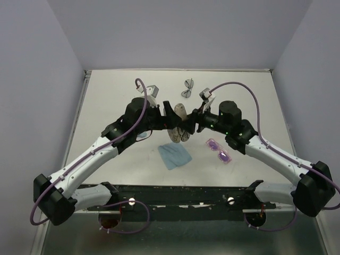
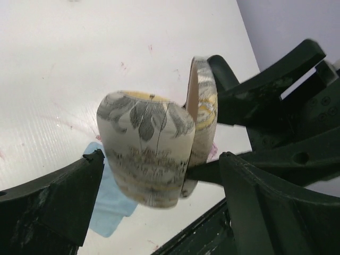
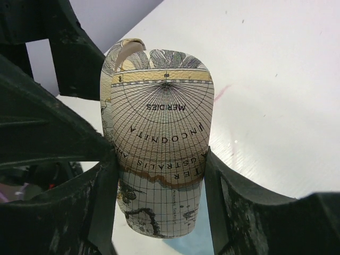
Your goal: Organize the sunglasses
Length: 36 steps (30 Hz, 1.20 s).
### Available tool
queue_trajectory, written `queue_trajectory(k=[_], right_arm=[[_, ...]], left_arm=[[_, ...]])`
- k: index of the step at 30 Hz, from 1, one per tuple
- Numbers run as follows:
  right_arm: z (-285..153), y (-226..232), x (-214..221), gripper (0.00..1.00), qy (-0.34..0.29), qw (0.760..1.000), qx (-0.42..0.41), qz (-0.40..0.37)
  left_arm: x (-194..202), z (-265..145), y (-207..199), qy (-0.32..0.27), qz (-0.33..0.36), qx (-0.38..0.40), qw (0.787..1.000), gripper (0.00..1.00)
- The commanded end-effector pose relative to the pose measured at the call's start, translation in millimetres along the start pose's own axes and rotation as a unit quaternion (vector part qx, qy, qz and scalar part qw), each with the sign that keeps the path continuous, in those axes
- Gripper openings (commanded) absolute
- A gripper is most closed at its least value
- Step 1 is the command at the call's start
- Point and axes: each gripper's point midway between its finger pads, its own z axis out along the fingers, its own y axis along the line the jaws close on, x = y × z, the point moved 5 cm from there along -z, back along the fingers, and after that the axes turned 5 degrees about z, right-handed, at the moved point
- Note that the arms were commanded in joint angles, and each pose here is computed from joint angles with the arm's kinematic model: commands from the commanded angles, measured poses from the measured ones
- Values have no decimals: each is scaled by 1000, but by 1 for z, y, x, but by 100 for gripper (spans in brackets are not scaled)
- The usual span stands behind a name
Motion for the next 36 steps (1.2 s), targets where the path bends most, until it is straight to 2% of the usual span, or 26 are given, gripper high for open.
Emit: queue_trajectory(k=[1, 4, 7, 10, 13, 17, 22, 24, 26, 32, 36], right_arm=[[-8, 6, -25, 1, -60, 981, -25, -181], [-10, -7, -19, 1, -71, 956, -15, -283], [-8, -14, -27, 1, -79, 942, 29, -324], [-5, -8, -23, 1, -89, 899, 30, -427], [-2, 9, -16, 1, -115, 849, 7, -516], [3, 30, -10, 1, -136, 811, 3, -569], [10, 48, -3, 1, -180, 758, 56, -624], [13, 50, -3, 1, -194, 745, 75, -634], [19, 50, -1, 1, -185, 740, 79, -642], [25, 53, 2, 3, -195, 741, 87, -637], [23, 61, 6, 7, -200, 743, 69, -635]], left_arm=[[5, -34, -7, -12, -6, 28, 1000, 99], [6, -52, 0, -40, -29, 11, 999, 99], [10, -63, 22, -63, -61, -59, 994, 99], [9, -74, 35, -68, -97, -106, 987, 99], [4, -77, 38, -81, -128, -112, 982, 99], [-1, -73, 43, -79, -171, -114, 976, 99], [10, -60, 51, -56, -216, -89, 971, 99], [14, -56, 52, -46, -224, -77, 970, 98], [16, -55, 51, -43, -226, -71, 971, 92], [25, -52, 54, -38, -234, -65, 969, 43], [25, -49, 53, -38, -235, -59, 969, 24]])
